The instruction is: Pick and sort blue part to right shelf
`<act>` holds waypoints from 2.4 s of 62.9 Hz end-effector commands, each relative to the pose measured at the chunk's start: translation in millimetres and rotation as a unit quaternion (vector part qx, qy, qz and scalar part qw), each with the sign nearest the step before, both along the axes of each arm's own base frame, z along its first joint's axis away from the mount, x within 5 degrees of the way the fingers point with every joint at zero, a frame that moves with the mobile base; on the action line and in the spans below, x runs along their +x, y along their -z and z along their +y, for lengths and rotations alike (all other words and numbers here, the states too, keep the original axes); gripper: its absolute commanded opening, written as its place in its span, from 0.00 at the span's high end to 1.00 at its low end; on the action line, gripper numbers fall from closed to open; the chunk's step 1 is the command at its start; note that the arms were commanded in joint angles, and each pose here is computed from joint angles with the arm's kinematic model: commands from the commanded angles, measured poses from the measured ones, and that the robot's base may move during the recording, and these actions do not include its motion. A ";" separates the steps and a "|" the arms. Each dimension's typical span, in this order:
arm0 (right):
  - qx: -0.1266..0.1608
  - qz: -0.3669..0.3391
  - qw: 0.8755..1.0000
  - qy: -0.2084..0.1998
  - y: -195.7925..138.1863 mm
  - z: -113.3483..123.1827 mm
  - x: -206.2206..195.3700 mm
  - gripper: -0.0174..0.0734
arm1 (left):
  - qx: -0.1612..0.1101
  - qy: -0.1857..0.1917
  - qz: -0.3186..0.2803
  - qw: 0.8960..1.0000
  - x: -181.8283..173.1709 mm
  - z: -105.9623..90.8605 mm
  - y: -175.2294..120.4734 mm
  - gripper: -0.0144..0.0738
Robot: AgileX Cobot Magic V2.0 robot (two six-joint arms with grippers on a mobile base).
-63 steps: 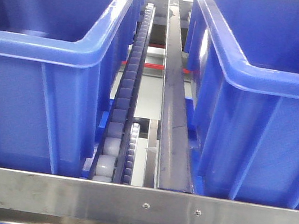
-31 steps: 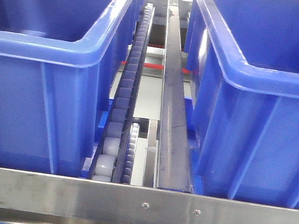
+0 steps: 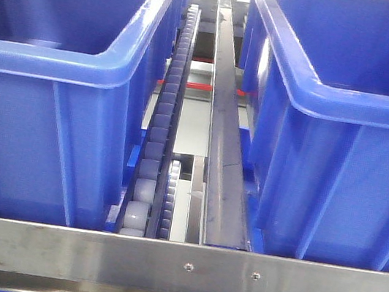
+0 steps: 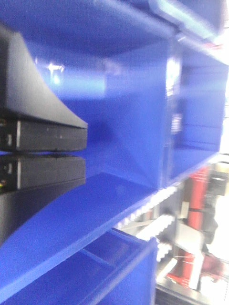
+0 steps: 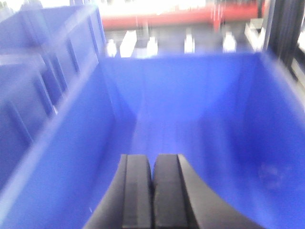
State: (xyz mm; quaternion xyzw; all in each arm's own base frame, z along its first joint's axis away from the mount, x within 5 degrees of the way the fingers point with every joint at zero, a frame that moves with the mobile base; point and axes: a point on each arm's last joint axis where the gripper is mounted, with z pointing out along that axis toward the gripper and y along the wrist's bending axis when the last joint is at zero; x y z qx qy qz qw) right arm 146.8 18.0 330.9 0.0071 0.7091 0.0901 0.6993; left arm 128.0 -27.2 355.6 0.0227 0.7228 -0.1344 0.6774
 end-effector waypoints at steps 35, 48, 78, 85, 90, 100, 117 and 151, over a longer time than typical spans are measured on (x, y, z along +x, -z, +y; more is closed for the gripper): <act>0.007 -0.097 0.995 -0.002 25.2 -9.7 -78.6 0.78 | 0.008 -0.017 -0.114 0.993 -72.8 15.3 52.0 0.70; 0.006 -0.089 0.996 -0.002 26.7 -9.4 -78.0 0.78 | 0.008 -0.017 -0.113 0.993 -72.6 15.2 52.6 0.70; -0.009 -0.091 0.996 0.001 27.5 -9.8 -78.4 0.78 | 0.009 -0.017 -0.111 0.994 -72.2 15.2 54.0 0.70; -0.045 -0.109 0.993 0.022 30.1 -12.7 -85.0 0.78 | 0.009 -0.017 -0.111 0.994 -72.2 15.2 54.0 0.70; -0.045 -0.121 0.991 0.041 40.7 -15.4 -92.3 0.78 | 0.009 -0.017 -0.111 0.994 -72.2 15.2 54.0 0.70; -0.028 -0.140 0.988 0.049 74.9 -16.7 -99.4 0.78 | 0.009 -0.017 -0.111 0.994 -72.2 15.2 54.0 0.70; 0.010 -0.135 0.990 0.045 105.1 -16.9 -95.7 0.78 | 0.009 -0.017 -0.111 0.994 -72.2 15.2 54.0 0.70; 0.010 -0.127 0.991 0.045 106.5 -16.8 -95.3 0.78 | 0.009 -0.017 -0.111 0.994 -72.2 15.2 54.0 0.70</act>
